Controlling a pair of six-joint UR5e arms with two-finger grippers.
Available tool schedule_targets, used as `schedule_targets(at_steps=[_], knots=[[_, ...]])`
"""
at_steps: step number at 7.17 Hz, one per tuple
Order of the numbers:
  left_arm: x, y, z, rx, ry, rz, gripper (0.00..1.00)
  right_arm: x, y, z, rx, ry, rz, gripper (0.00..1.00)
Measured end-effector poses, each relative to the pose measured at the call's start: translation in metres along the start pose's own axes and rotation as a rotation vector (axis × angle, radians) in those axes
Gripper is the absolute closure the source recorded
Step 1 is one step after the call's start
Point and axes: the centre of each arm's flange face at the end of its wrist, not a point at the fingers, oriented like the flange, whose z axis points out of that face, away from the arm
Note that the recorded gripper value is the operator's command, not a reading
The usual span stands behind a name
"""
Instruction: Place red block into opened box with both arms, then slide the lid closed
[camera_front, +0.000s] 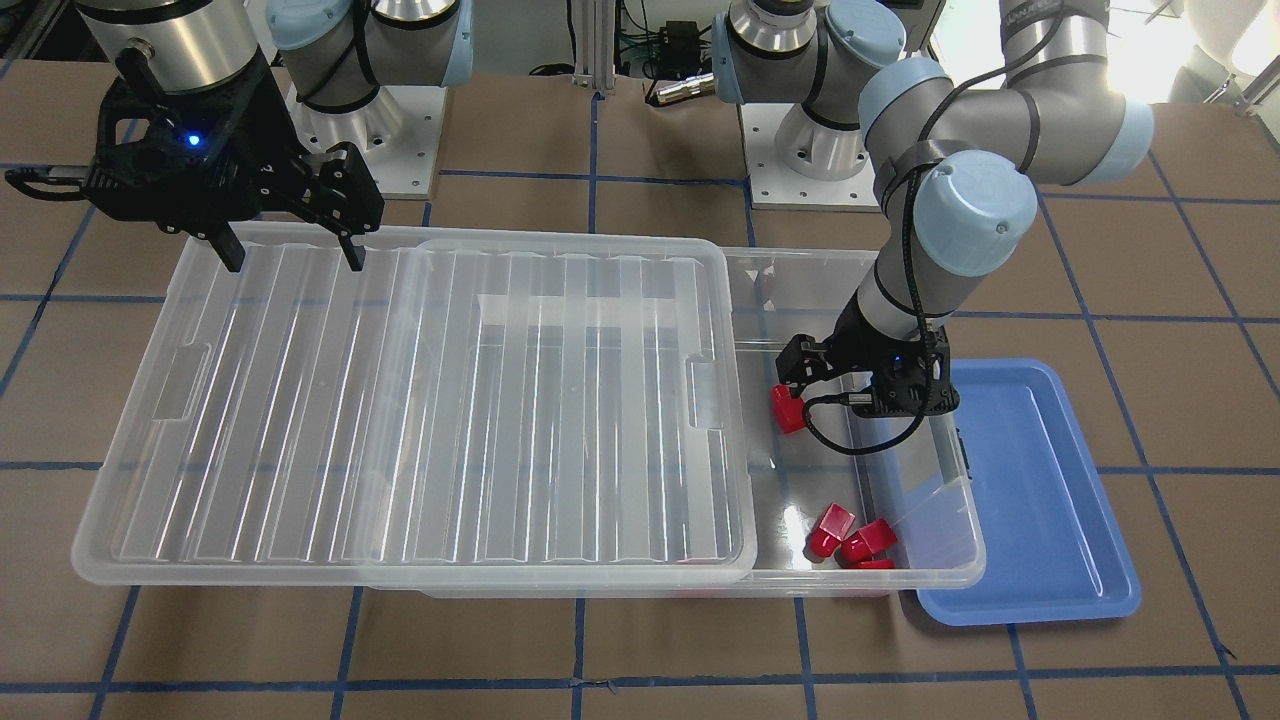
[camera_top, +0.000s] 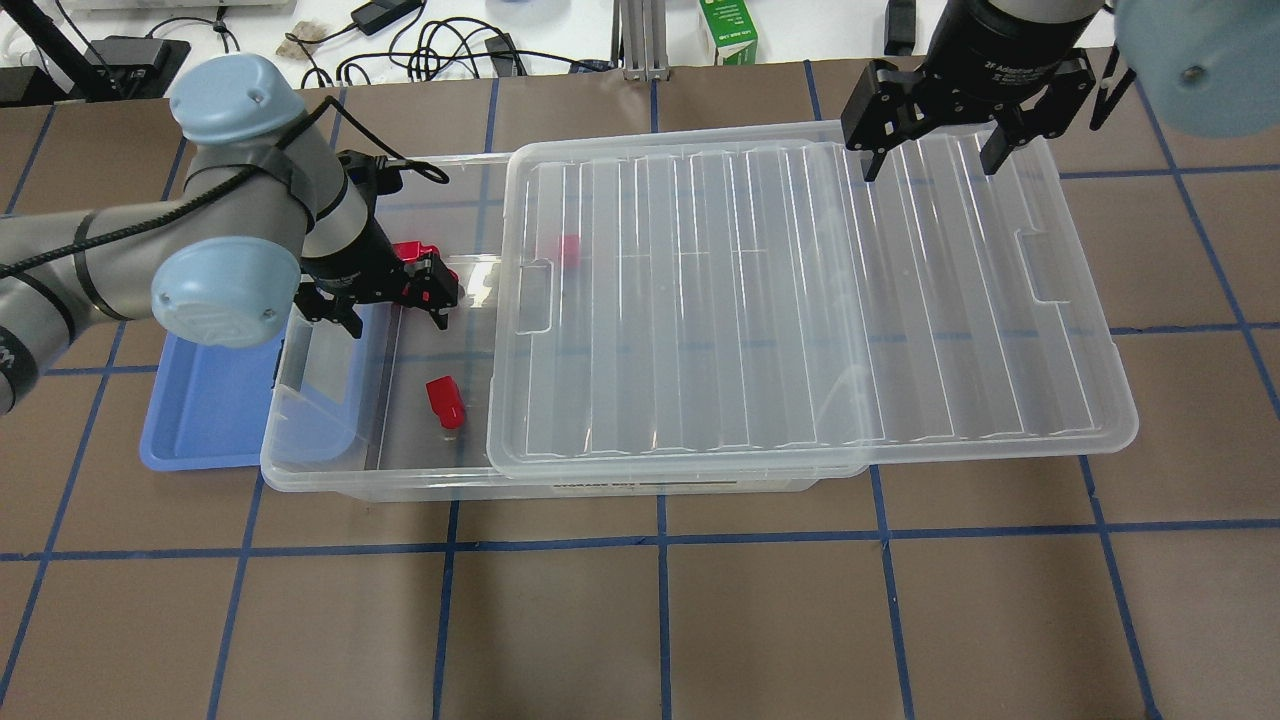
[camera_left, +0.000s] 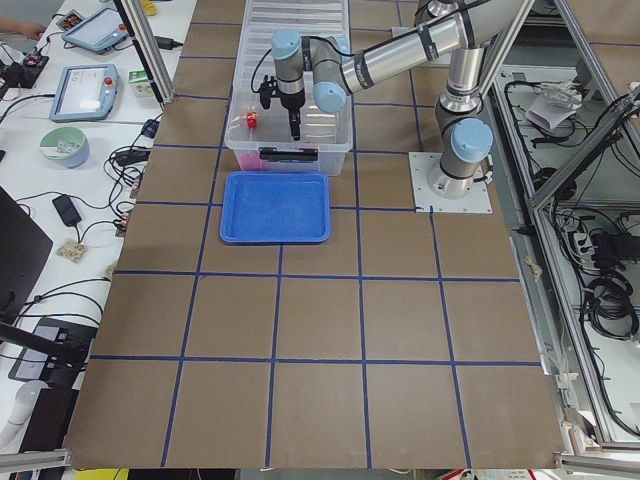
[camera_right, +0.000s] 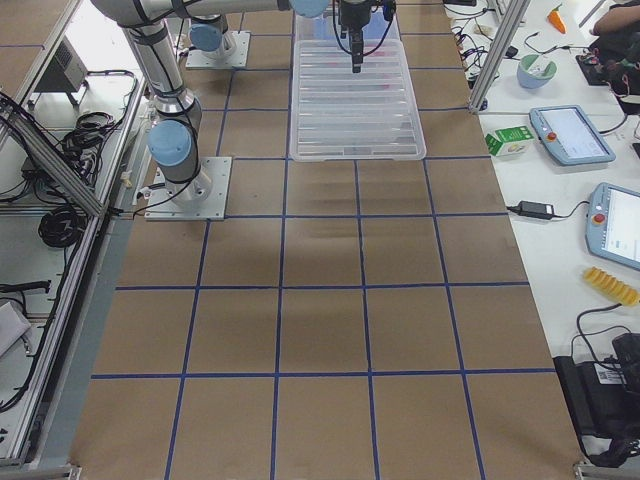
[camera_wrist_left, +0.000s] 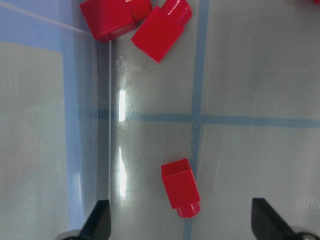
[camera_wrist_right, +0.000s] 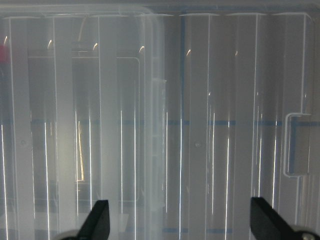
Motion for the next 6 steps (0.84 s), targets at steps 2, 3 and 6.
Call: schedule_targets(at_steps=[2,3,6], knots=[[0.003,0.002,-0.061,-0.009,0.000,-0.009,0.00,0.000,0.000,0.000,0.000,0.001,-0.001,0.00],[0.007,0.005,-0.090,-0.007,0.000,-0.018,0.00,0.000,0.000,0.000,-0.001,0.001,-0.001,0.00],[0.022,0.020,-0.156,0.026,0.003,-0.011,0.00,0.018,-0.006,0.002,-0.001,0.023,-0.043,0.00]])
